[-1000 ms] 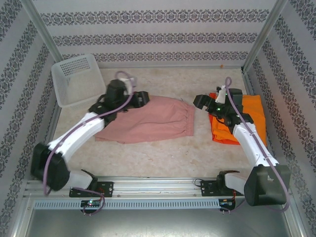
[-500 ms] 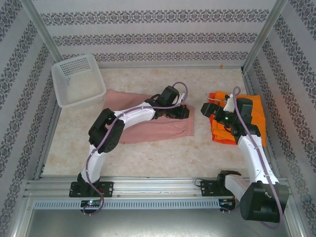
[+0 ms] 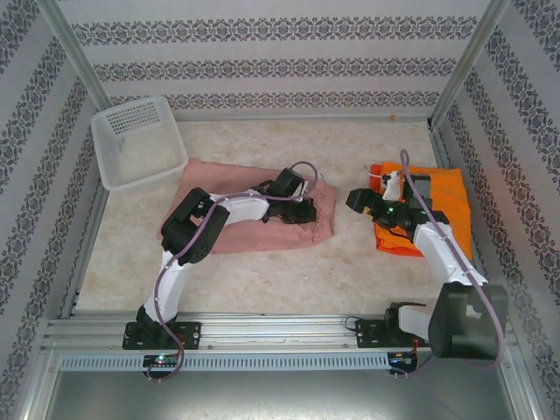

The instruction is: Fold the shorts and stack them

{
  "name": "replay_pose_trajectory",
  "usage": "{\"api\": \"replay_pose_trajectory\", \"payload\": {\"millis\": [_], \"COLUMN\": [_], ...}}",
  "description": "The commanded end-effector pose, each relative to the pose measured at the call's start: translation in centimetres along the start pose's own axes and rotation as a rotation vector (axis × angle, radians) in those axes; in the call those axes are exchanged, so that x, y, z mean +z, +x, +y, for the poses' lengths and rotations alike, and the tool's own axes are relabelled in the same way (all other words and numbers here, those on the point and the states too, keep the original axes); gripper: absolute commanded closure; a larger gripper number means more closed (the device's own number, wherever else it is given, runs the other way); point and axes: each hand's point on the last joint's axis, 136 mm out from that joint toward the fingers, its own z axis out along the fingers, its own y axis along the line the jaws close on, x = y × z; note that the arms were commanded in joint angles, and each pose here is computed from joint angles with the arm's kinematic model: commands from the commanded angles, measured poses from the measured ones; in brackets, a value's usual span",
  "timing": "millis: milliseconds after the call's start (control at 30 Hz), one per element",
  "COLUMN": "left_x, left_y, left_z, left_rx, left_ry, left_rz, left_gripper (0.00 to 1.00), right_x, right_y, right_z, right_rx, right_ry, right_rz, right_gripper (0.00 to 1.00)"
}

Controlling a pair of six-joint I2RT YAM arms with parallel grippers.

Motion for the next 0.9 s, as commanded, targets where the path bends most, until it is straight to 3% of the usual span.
{"api": "replay_pose_trajectory", "payload": {"millis": [0, 467, 867], "left_x": [-0.7, -0.5, -0.5], "left_y": [0.1, 1.5, 1.9], "left_z": [3.0, 4.7, 5.0], "left_rx": [-0.079, -0.117, -0.121], "left_ry": [-0.029, -0.021, -0.023], "left_rz": [-0.028, -0.026, -0.023], "left_gripper": [1.00, 1.00, 1.00], "right_x": [1.7, 8.7, 11.2], "right_y": [0.8, 3.3, 3.6], "right_z": [-0.2, -1.6, -1.9], "right_rx": [0.008, 0.139, 0.247], "right_ry": [0.036, 0.117, 0.088], "right_rz": [0.029, 0.160, 0.171], "right_gripper": [0.15, 0.27, 0.35]}}
